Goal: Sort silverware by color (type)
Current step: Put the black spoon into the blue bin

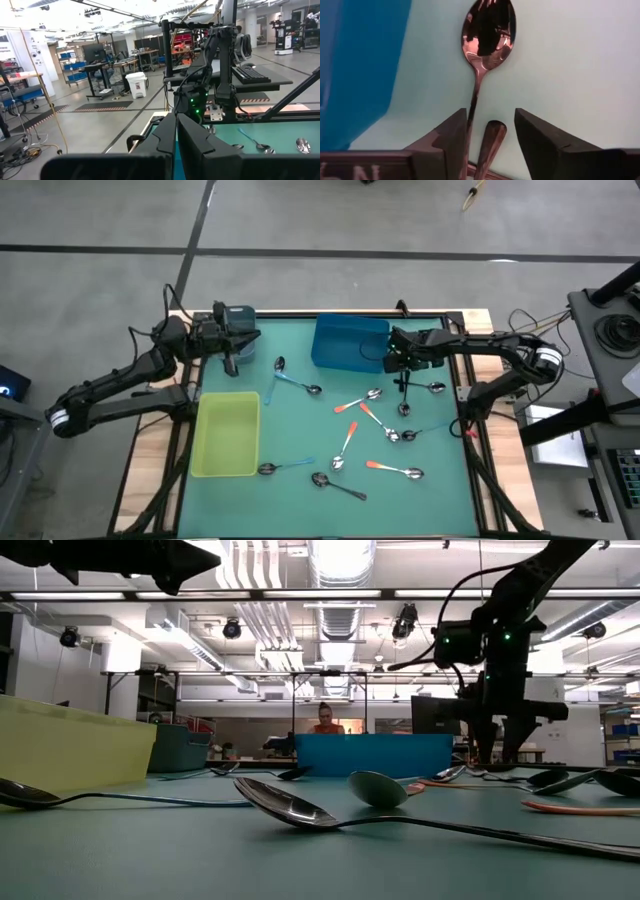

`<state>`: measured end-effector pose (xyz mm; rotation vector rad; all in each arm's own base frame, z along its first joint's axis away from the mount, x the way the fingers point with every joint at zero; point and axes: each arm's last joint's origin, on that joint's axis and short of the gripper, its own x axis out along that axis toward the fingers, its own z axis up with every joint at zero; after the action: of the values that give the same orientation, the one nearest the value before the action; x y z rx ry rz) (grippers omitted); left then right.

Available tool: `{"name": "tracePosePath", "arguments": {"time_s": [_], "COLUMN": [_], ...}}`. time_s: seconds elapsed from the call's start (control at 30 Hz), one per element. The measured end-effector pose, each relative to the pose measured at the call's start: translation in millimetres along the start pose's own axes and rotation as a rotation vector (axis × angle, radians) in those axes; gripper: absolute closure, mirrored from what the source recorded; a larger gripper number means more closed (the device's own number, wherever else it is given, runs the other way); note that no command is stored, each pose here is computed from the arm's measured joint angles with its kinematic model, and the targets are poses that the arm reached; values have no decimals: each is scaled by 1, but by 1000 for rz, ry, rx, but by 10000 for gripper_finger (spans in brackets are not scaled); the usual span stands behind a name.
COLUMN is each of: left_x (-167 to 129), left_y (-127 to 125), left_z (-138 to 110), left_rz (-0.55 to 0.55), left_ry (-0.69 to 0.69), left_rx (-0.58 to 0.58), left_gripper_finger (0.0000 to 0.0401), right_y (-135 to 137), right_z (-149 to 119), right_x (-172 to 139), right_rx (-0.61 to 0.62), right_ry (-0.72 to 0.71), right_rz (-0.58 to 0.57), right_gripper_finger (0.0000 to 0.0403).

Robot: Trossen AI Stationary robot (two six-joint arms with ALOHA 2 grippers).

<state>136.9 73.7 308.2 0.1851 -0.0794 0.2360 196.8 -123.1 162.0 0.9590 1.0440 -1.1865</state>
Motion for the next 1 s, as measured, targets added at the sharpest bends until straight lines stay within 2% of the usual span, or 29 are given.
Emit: {"name": "tracePosePath", "arguments": {"time_s": [0.17,0.6,0.8,1.0], "left_x": [0,0,0,0], "left_y": [0,0,0,0], "left_z": [0,0,0,0], "left_rz": [0,0,0,0], "left_ry": [0,0,0,0], "left_rx": [0,5,5,5], "left_gripper_finger": [401,401,401,401], "right_y": [1,9,11,11], "right_z": [0,3,3,3], "right_x": [3,19,25,28], "right_rx": [-16,-29,-34,-35], "right_ry": [-2,-7,3,-3], "right_rz": [-8,-7,-23,-37], "right_gripper_finger": [219,224,236,272]}}
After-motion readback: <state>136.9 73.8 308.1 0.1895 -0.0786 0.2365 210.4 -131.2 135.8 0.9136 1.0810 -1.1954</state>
